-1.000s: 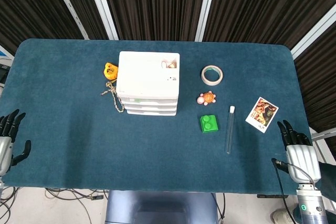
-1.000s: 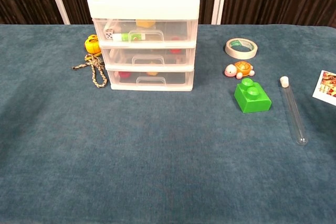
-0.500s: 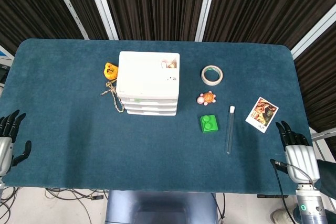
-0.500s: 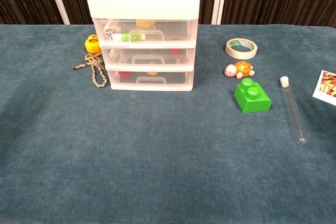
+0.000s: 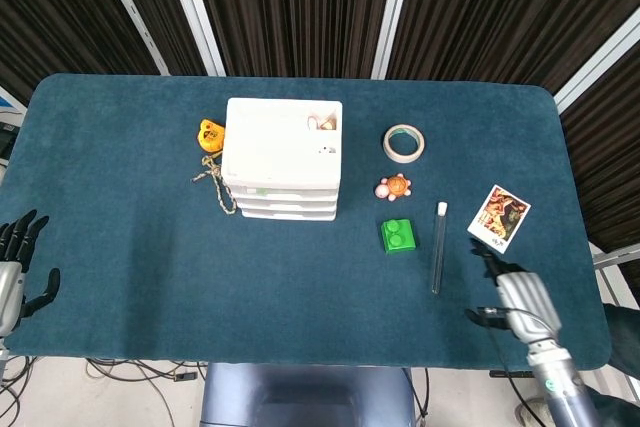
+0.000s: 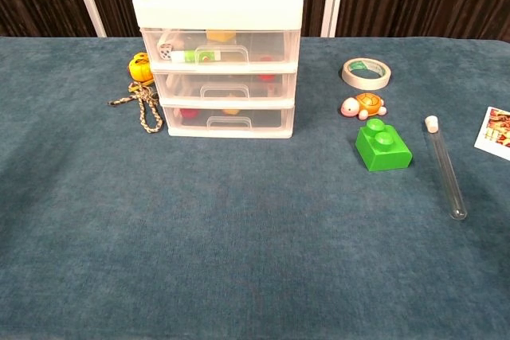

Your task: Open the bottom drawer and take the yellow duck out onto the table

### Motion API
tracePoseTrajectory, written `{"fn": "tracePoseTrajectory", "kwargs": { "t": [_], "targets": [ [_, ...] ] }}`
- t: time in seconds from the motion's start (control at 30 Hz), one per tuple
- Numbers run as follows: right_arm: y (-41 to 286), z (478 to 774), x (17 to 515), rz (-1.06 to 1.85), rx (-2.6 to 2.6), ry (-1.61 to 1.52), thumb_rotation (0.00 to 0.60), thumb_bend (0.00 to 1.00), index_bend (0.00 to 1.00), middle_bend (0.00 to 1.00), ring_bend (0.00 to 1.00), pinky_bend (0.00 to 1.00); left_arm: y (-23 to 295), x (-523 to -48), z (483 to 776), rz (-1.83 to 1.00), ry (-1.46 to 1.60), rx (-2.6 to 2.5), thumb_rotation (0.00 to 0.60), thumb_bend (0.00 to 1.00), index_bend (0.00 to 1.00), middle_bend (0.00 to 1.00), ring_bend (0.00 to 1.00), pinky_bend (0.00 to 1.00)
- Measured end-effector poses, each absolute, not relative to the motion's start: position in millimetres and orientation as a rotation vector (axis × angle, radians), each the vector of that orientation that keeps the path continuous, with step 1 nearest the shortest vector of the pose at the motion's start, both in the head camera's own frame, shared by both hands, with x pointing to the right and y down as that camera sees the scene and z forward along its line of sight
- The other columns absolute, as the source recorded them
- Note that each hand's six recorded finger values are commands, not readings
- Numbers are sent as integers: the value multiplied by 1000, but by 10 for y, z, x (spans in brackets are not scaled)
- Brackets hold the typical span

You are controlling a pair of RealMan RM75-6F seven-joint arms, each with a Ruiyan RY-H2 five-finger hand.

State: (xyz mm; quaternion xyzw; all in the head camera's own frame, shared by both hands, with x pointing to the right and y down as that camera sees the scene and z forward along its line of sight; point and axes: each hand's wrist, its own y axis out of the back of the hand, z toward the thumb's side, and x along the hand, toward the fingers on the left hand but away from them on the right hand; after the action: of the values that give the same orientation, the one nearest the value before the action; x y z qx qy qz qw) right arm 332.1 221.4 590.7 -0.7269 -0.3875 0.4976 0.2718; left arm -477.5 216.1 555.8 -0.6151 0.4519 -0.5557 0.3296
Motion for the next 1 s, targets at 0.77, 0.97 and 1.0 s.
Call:
{"fn": "tracePoseTrajectory", "kwargs": {
  "t": [0.77,0.97,1.0],
  "targets": [
    [2052,6663,1246,1143,-2550,-877,600,507,61,584,780,966,2130,-4813,5574,-1466,1216,-1633,600,477,50,0,0,0],
    [2026,6870,948,1145,-2618,-886,600,634,66,612,801,978,2123,-4818,5586,-1474,1226,-1642,600,476,50,0,0,0],
    [2019,6900,912,1147,-2623,-889,600,635,65,614,805,978,2122,-4819,5587,-1475,1226,-1643,600,476,50,0,0,0]
  ]
}}
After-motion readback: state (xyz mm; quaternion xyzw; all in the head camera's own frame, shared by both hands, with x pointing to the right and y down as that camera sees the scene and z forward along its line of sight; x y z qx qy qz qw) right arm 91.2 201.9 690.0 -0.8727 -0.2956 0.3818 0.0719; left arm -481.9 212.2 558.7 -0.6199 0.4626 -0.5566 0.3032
